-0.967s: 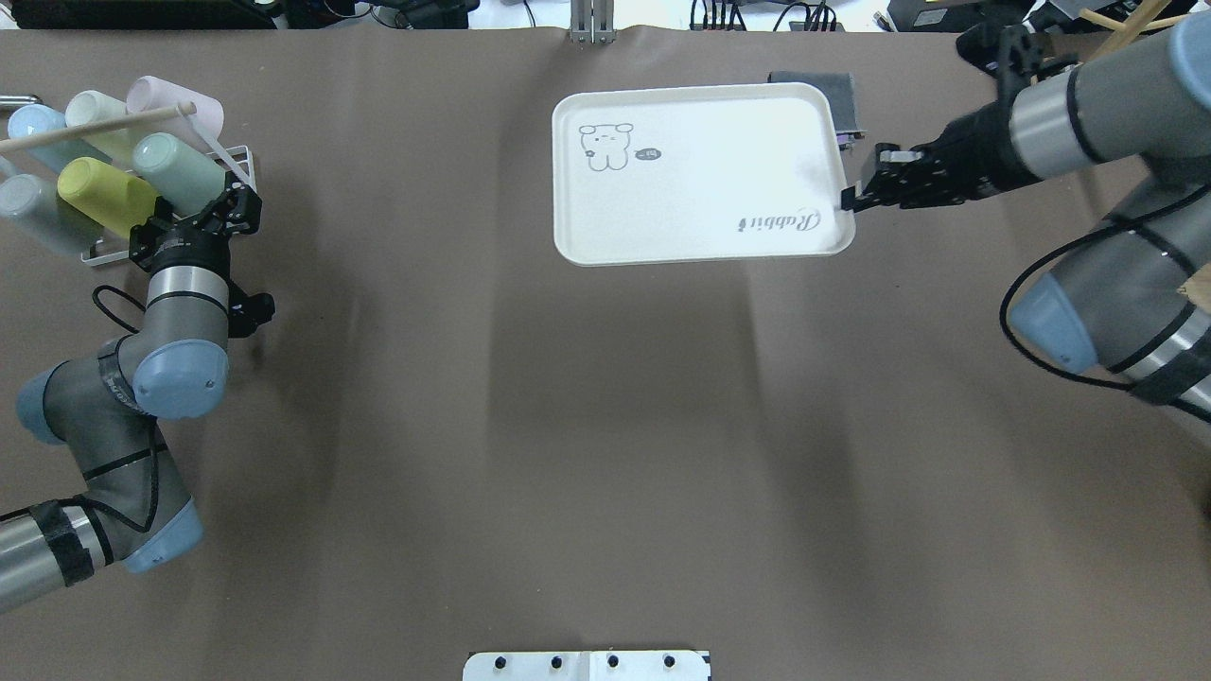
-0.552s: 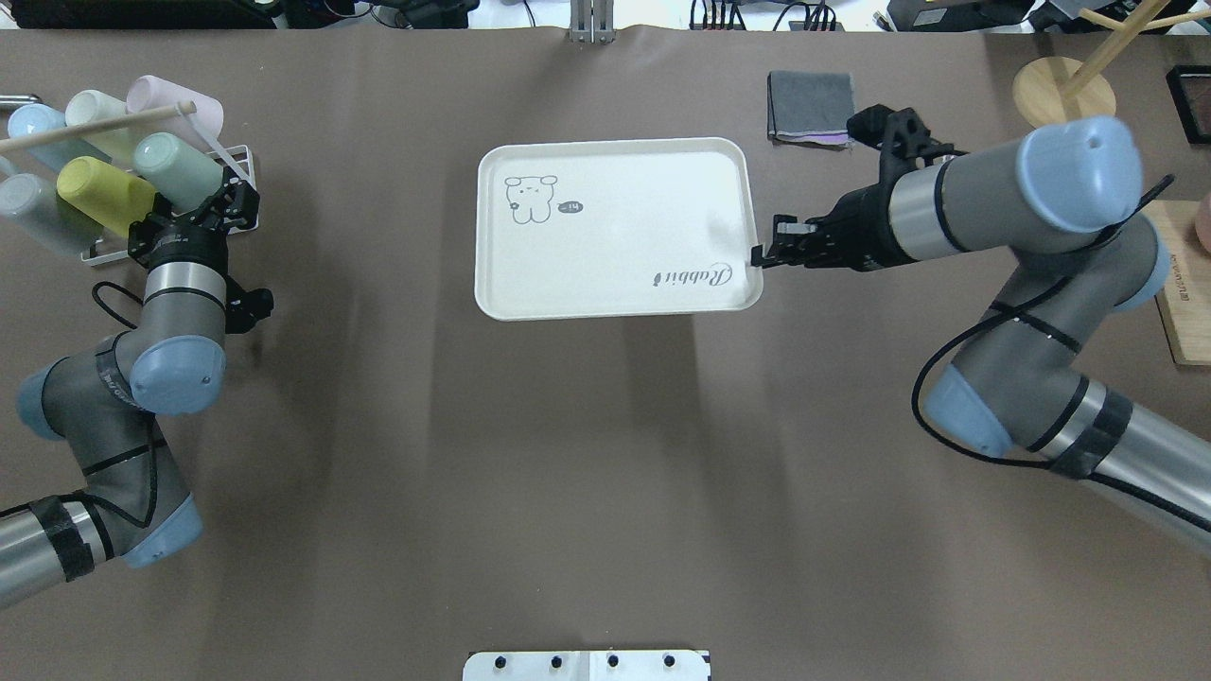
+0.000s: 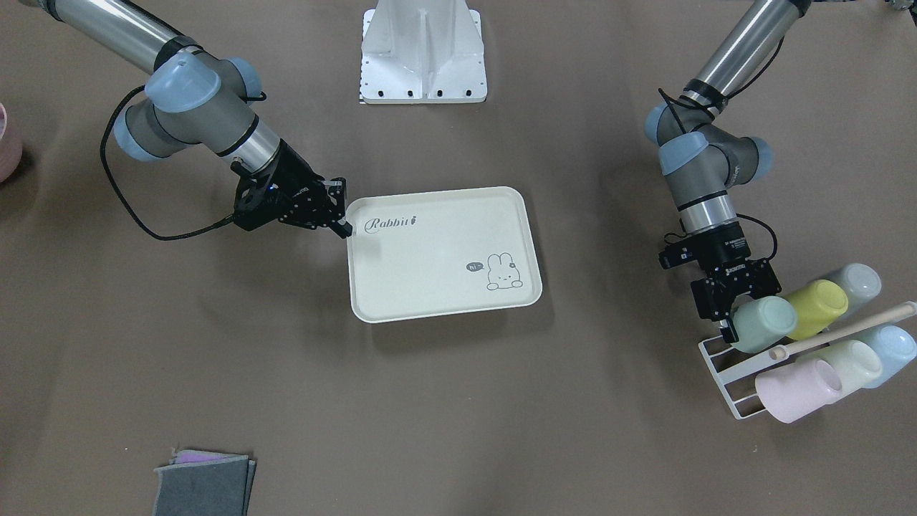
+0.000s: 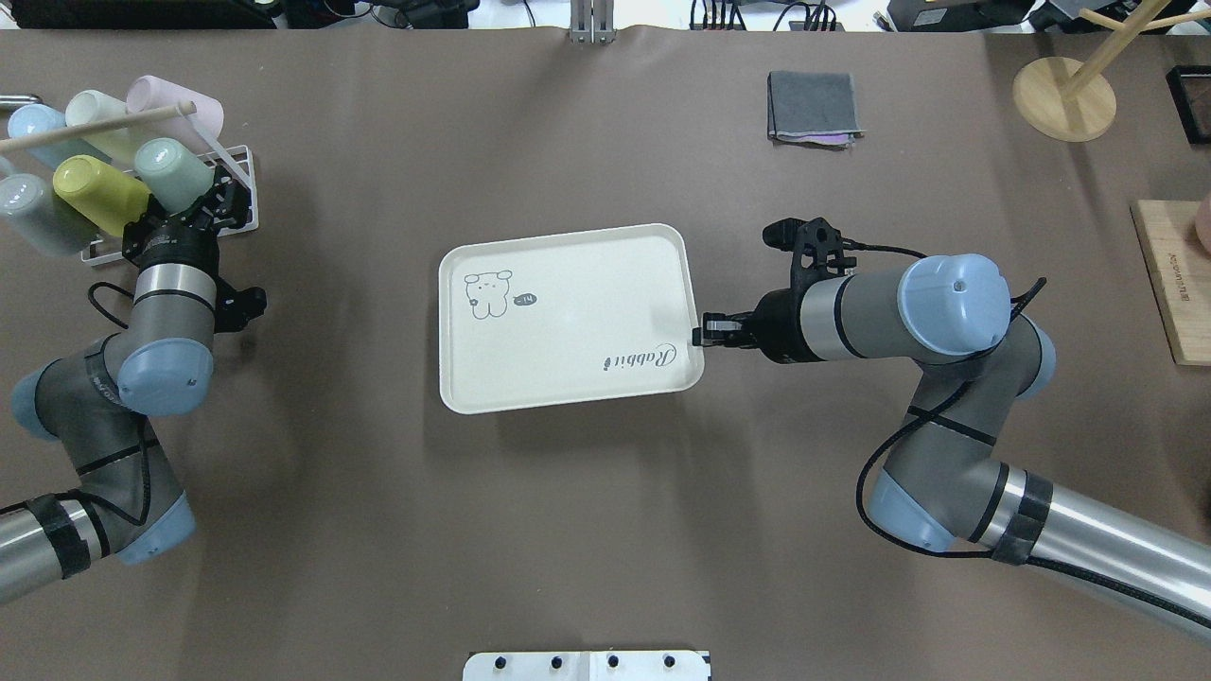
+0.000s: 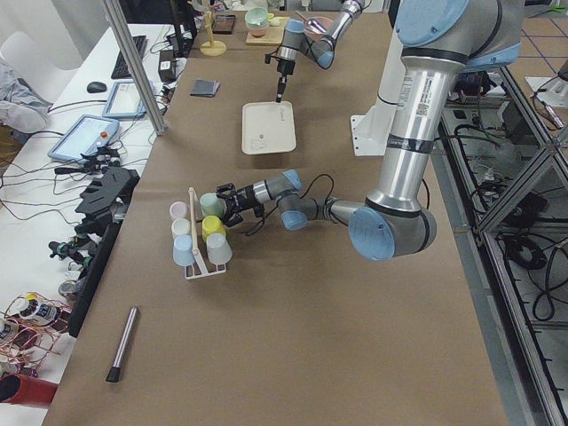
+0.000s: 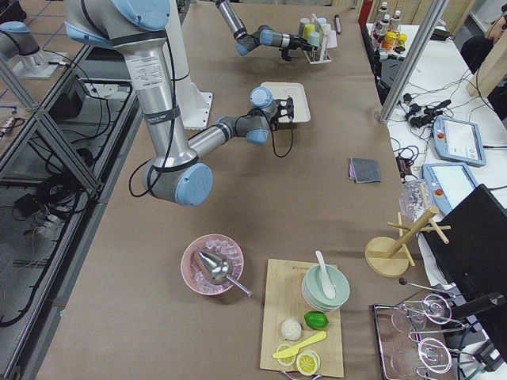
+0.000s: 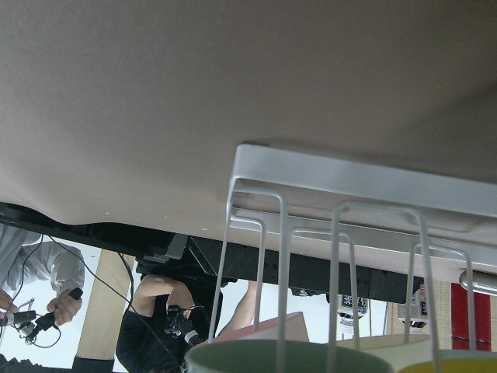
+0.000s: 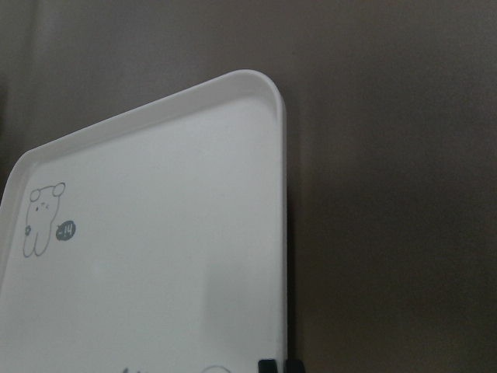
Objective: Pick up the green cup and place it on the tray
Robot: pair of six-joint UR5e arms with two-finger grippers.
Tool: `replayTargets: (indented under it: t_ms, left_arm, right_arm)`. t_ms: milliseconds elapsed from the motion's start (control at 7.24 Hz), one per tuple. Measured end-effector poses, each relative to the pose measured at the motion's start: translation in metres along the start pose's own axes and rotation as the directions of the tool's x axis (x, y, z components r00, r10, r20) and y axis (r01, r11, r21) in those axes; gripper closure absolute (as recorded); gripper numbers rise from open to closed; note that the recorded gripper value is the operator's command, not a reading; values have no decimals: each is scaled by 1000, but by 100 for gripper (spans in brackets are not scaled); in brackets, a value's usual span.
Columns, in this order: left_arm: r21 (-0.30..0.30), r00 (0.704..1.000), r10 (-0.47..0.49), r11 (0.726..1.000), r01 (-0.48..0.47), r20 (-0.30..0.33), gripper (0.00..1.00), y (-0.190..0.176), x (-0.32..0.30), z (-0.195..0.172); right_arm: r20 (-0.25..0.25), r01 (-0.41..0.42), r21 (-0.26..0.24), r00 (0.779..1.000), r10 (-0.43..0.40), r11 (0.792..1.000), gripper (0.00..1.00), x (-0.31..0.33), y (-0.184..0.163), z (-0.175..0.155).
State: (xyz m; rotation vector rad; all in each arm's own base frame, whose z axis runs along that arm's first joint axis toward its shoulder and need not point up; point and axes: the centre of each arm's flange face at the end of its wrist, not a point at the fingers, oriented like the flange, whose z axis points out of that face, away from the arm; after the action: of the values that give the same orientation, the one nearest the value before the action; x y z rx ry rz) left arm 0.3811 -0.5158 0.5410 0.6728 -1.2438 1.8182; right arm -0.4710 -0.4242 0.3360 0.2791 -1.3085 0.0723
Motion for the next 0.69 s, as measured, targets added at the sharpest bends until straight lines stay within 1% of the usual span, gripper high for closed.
replayTargets:
  t_ms: [138, 276, 691]
  left_arm:
    - [0, 1000, 1, 1000, -1, 0, 9, 0, 0, 0]
    - [1, 1000, 2, 1000, -2, 1, 15, 0, -1, 0]
    - [2, 1000, 9, 1000, -9, 6, 20, 1, -4, -1]
  right_arm:
    - [5, -1, 3, 1000, 1, 1000, 100, 4, 2, 0]
    - [9, -2, 6, 1000, 2, 1000, 100, 8, 2, -1]
    - [-8, -17, 4, 1000, 17, 1000, 100, 24, 6, -2]
